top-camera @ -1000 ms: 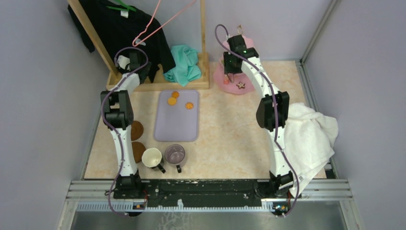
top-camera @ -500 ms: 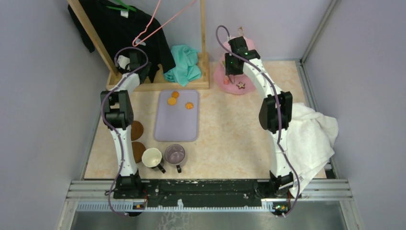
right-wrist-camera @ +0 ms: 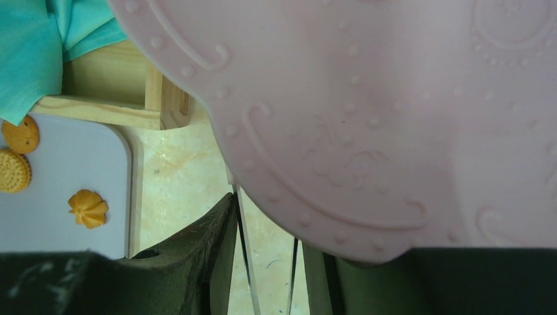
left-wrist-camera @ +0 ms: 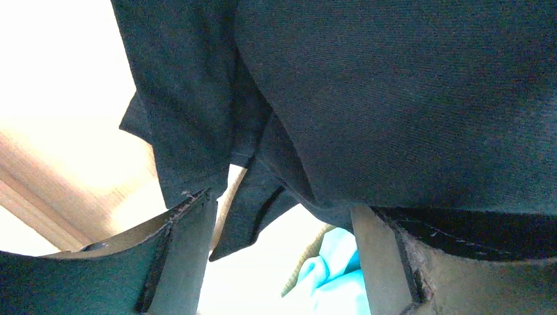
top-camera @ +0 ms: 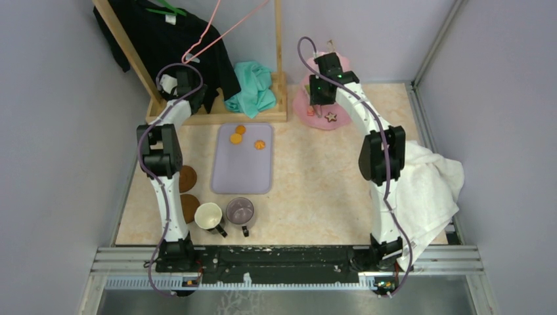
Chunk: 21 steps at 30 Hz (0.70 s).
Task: Serve the afternoon tea
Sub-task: Place the desert on the desert table.
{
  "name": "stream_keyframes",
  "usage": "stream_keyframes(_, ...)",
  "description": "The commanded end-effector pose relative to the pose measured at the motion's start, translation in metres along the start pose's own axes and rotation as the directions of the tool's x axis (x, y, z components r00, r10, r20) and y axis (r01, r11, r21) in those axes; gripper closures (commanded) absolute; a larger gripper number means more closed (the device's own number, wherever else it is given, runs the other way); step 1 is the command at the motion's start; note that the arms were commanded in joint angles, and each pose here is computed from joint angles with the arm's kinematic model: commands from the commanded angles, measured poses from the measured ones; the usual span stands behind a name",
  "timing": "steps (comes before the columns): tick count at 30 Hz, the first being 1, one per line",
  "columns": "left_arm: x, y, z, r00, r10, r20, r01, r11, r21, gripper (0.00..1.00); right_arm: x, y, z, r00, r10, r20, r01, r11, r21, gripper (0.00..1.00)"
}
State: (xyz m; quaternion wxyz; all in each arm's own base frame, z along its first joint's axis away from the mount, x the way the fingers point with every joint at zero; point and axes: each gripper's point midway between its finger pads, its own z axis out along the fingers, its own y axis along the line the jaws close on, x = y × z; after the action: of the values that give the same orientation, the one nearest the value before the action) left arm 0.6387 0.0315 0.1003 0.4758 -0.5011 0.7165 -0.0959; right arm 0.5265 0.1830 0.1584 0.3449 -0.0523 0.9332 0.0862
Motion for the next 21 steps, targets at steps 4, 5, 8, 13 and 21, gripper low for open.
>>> stream_keyframes(4,-0.023,-0.019,-0.019,0.999,-0.005,0.045,0.003,0.999,0.043,0.2,-0.041,0.013,-0.045,0.989,0.007,0.15,0.002,0.998,-0.06,0.63)
stream_keyframes(5,-0.023,-0.02,-0.02,0.999,-0.004,0.046,0.002,0.999,0.045,0.2,-0.041,0.014,-0.046,0.988,0.007,0.154,0.003,0.998,-0.063,0.63)
stream_keyframes(8,-0.026,-0.022,-0.021,0.999,-0.005,0.052,0.002,0.999,0.052,0.2,-0.044,0.015,-0.049,0.985,0.006,0.172,0.006,0.998,-0.069,0.63)
stream_keyframes(13,-0.028,-0.025,-0.023,0.998,-0.001,0.058,-0.003,0.998,0.057,0.21,-0.049,0.017,-0.057,0.98,0.003,0.199,0.013,0.997,-0.076,0.64)
stream_keyframes(21,-0.029,-0.027,-0.023,0.998,0.0,0.058,-0.003,0.998,0.062,0.2,-0.048,0.016,-0.057,0.981,-0.004,0.195,0.017,0.998,-0.063,0.64)
